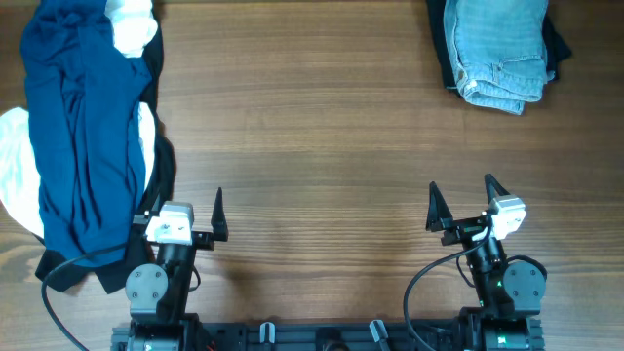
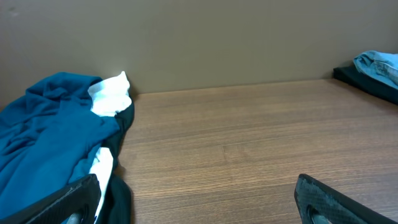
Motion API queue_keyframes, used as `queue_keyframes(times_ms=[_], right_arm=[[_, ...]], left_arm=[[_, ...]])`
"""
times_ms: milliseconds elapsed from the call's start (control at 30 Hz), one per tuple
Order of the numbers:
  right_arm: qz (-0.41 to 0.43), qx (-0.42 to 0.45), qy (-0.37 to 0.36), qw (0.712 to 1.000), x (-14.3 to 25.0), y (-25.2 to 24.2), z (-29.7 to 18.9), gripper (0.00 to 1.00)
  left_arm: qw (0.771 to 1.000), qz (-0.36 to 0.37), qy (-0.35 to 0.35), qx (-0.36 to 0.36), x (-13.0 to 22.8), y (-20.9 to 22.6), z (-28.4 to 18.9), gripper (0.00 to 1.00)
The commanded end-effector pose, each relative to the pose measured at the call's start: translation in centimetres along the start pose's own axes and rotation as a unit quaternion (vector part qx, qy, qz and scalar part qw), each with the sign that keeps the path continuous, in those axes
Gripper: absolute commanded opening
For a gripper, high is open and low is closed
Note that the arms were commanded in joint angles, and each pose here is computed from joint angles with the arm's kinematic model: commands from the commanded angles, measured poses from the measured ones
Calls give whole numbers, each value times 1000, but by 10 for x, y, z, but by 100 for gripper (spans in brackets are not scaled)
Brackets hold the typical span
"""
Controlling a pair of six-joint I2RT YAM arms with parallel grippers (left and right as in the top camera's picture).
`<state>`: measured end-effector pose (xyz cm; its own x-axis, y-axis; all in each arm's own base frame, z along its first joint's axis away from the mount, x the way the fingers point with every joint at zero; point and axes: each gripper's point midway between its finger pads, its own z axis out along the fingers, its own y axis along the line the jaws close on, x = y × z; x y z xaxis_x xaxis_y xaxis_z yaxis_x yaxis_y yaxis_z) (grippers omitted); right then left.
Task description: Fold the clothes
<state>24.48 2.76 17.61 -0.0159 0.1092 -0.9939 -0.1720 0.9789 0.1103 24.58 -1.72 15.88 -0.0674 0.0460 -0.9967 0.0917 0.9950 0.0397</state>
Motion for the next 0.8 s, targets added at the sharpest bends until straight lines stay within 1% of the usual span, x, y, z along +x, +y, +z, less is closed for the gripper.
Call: queue_keyframes(times_ms=[0, 767], right_arm=[[-17, 9, -5, 1000, -2, -3, 0, 100], [-16, 12, -6, 1000, -2, -4, 0, 100]], left_arm=[[1000, 7, -1, 14, 1, -5, 0, 100], [1000, 7, -1, 14, 1, -5, 0, 100]])
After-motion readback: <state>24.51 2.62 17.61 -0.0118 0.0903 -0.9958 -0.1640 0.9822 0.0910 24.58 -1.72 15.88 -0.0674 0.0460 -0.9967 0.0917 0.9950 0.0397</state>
